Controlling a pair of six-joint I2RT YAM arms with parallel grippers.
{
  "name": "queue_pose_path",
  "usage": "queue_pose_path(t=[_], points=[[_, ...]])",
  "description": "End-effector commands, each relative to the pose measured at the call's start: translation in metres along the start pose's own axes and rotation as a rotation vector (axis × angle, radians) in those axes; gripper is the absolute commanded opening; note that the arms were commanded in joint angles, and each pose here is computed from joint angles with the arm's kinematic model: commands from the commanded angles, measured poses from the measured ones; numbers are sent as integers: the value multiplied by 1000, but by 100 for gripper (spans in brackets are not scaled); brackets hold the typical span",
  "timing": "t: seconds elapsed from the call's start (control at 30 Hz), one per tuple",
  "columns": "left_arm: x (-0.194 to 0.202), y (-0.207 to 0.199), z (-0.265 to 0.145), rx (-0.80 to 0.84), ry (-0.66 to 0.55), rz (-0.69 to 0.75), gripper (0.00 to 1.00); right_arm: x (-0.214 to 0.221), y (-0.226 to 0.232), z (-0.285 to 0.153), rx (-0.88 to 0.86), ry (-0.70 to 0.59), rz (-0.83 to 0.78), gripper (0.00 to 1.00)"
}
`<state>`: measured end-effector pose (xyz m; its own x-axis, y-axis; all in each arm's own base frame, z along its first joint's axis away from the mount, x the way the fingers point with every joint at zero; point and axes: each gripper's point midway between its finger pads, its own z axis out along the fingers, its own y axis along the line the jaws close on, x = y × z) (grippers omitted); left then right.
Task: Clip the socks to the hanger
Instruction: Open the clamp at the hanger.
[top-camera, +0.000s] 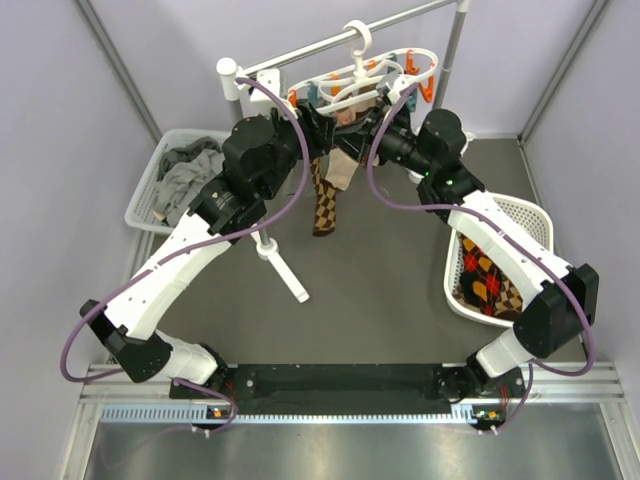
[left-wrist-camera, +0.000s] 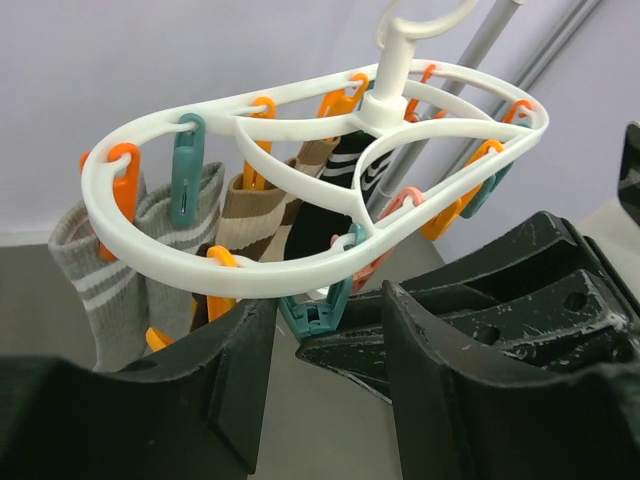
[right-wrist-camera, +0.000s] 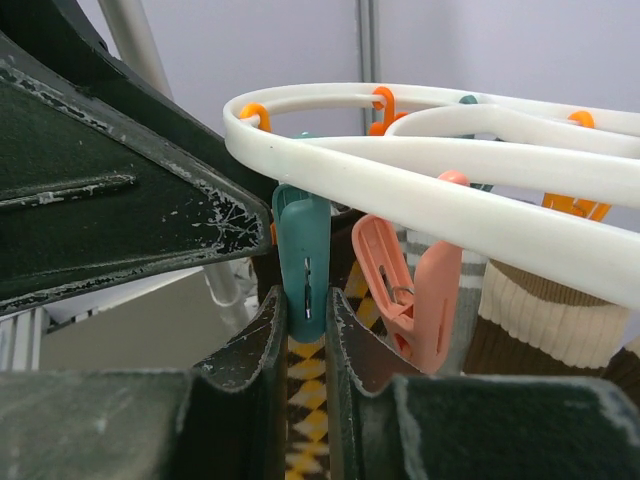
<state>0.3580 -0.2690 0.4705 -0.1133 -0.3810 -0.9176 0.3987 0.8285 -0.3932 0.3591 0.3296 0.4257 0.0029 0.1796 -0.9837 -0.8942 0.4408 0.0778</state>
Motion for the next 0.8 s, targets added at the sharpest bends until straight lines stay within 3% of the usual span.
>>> queue_pose_path(t=[0.0,0.77], points=[[-26,-8,1,10,-70,6,50,-32,20,-4,-17,-55,-80,0],[-13,14,12,-116,-55,16,57,-28,20,0,-19,-38,-94,0]])
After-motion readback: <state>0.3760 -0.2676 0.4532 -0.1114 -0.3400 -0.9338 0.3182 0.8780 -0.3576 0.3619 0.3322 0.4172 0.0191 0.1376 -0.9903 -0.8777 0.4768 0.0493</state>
